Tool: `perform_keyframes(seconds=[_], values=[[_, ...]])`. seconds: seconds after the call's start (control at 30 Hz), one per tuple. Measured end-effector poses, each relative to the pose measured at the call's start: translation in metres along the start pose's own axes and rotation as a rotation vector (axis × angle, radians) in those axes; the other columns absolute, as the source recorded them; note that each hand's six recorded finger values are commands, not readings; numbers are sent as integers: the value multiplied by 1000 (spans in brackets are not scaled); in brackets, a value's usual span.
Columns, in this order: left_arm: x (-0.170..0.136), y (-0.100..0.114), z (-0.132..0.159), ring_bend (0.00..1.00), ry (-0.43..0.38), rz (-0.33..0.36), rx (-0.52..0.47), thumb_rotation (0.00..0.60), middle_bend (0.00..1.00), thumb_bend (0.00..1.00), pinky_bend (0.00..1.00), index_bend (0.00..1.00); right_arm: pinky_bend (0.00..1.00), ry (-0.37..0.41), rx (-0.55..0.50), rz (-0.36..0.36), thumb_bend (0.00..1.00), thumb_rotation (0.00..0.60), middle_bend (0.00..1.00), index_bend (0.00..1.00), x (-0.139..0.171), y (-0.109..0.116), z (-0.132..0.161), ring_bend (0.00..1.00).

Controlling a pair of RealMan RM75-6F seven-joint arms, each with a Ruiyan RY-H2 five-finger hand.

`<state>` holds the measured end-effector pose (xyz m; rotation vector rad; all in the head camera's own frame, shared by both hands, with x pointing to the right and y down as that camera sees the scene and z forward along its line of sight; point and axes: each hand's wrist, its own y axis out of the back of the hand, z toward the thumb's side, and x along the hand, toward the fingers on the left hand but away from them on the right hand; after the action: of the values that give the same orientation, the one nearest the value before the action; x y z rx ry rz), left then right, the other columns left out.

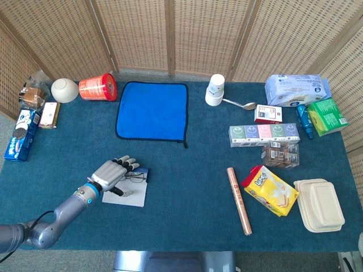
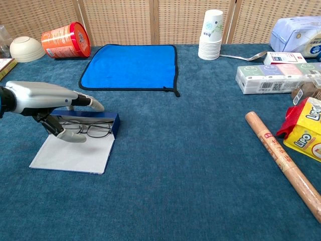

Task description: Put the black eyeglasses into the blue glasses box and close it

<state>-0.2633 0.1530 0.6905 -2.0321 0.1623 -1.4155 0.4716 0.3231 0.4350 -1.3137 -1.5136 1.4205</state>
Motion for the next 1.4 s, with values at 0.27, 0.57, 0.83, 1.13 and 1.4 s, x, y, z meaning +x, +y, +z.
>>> perform_keyframes(seconds=[0.27, 0.57, 0.83, 1.13, 1.4], values=[[-18, -7, 0, 15, 5, 0, -31, 264, 76, 213, 212, 96, 236, 6, -13, -3, 434, 417, 292, 166, 2, 1, -1, 230], [-30, -15, 6, 9, -10, -3, -47, 265, 76, 213, 213, 95, 237, 25, -21, -2, 432, 416, 292, 166, 1, 1, 2, 230], [-40, -20, 12, 9, -26, -5, -65, 258, 76, 213, 215, 95, 237, 33, -23, -1, 432, 416, 292, 148, 1, 0, 3, 230], [-45, -23, 21, 8, -61, 7, -60, 259, 76, 212, 199, 84, 236, 41, -21, 4, 433, 415, 292, 143, -1, -3, 5, 231], [-33, -25, 23, 0, -67, 19, -45, 260, 74, 213, 200, 74, 236, 43, -20, -1, 432, 415, 291, 145, 0, -1, 7, 230]])
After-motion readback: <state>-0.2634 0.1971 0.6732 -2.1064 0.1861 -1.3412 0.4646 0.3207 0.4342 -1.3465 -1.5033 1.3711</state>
